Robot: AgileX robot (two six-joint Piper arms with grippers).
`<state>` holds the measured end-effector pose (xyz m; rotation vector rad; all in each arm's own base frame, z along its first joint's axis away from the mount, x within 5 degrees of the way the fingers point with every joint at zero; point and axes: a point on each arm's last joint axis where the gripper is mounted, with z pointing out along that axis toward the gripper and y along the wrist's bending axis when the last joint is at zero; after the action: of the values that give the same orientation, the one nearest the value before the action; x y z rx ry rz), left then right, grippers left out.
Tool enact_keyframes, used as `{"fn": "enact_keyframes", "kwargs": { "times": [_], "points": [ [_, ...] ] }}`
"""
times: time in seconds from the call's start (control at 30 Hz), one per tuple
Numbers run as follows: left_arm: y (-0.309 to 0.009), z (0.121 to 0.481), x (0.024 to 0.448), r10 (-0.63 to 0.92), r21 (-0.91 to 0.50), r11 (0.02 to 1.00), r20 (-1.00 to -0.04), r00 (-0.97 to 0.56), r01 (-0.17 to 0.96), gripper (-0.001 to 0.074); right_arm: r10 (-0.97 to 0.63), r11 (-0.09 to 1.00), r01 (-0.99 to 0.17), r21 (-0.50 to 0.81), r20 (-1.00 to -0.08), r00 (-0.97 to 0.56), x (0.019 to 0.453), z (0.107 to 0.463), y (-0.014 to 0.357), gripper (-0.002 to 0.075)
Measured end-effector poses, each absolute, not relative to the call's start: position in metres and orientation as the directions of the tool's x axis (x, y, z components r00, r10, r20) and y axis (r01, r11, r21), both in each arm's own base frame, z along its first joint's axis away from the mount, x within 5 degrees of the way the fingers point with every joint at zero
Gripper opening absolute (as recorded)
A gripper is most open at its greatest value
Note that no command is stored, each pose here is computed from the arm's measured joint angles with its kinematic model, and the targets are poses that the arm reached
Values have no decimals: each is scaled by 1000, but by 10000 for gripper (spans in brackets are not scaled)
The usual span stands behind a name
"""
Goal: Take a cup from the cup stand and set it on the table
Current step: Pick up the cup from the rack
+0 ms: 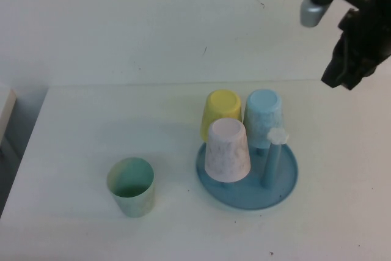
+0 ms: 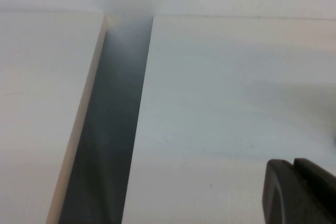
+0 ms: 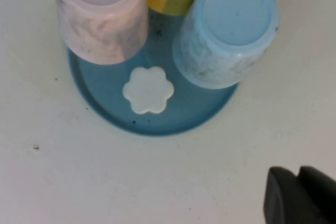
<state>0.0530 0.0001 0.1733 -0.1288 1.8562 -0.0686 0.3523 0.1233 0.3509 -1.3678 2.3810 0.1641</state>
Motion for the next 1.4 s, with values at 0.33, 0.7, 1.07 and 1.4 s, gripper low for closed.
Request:
{"fn": "enact_keyframes", "kwargs": {
  "times": [0.33, 0.7, 1.07, 1.4],
  "points": [
    [0, 173, 53, -124, -114, 992, -952, -281, -53, -4, -861, 442, -891, -99, -326, -391, 384, 318, 163, 452],
    [0, 173, 53, -124, -114, 992, -952, -281, -53, -4, -851, 444, -894, -56, -337, -402, 409, 293, 179, 552],
    [0, 173, 53, -122, -111, 992, -952, -281, -53, -4, -862, 426, -905, -12, -309, -401, 418, 267, 184, 552],
    [0, 173, 53, -120, -110, 993, -952, -281, -52, -3, -861, 415, -910, 25, -313, -401, 422, 254, 189, 555]
  ]
}}
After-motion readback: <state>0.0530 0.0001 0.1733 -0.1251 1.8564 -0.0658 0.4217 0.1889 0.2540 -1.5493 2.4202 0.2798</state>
